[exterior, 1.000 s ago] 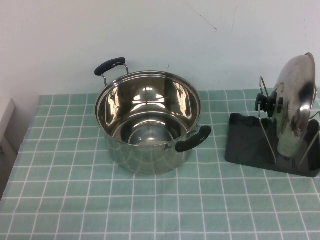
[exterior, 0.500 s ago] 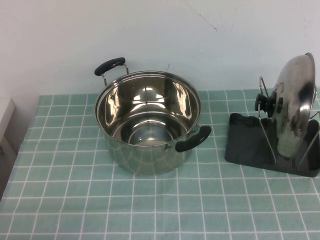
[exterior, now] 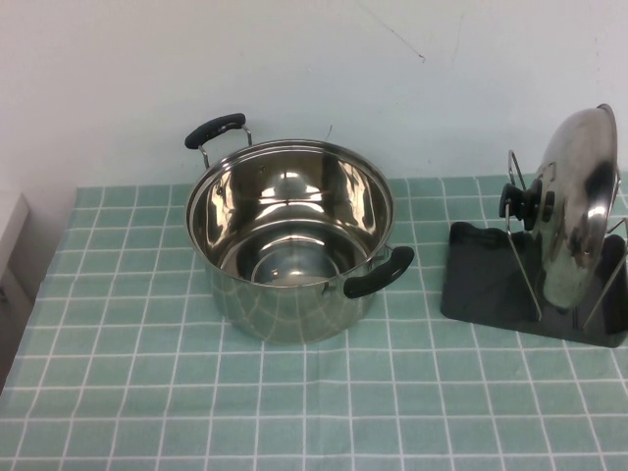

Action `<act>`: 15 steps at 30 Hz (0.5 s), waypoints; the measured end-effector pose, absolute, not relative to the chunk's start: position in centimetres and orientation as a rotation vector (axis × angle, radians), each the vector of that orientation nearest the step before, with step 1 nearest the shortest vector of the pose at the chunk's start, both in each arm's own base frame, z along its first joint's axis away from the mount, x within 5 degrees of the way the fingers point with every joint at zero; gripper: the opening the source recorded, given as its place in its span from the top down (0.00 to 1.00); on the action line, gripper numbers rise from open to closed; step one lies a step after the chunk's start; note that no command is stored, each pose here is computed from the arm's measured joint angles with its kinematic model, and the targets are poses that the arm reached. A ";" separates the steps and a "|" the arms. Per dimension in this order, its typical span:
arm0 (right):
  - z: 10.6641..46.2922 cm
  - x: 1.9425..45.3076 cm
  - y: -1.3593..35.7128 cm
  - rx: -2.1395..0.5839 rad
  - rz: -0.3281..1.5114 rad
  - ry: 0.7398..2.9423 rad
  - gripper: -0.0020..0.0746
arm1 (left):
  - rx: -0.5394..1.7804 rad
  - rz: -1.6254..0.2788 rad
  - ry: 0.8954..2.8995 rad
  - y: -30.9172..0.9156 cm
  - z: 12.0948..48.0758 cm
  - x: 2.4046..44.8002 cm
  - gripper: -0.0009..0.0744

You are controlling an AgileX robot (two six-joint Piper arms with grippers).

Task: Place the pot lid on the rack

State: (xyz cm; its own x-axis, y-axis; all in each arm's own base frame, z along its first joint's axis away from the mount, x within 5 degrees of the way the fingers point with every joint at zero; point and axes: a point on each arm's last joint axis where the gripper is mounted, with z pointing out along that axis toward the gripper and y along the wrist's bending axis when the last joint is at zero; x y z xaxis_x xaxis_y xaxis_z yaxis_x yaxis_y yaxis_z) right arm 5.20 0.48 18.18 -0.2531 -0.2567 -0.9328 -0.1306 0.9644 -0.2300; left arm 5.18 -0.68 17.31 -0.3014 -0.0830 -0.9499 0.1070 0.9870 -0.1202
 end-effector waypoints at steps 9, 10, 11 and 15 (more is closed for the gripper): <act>16.7 5.1 0.3 -0.176 -0.087 1.920 0.98 | 0.017 -0.187 1.868 -0.7 17.3 5.2 0.99; 16.7 5.1 0.3 -0.171 -0.083 1.921 0.98 | 0.017 -0.187 1.868 -0.7 17.3 5.2 0.99; 16.7 5.1 0.3 -0.168 -0.081 1.921 0.98 | 0.017 -0.187 1.868 -0.7 17.3 5.2 0.99; 16.7 5.1 0.2 -0.154 -0.083 1.923 0.98 | 0.017 -0.187 1.868 -0.7 17.3 5.2 0.99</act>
State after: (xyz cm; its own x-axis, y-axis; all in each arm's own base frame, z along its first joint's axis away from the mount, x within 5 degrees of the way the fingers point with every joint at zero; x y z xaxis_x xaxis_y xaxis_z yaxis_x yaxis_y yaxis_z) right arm 5.07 0.21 16.70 -0.3437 -0.1476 -0.9274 -0.0669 0.9889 -0.1326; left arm 5.18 -0.68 17.31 -0.3014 -0.0830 -0.9499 0.1070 0.9870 -0.1202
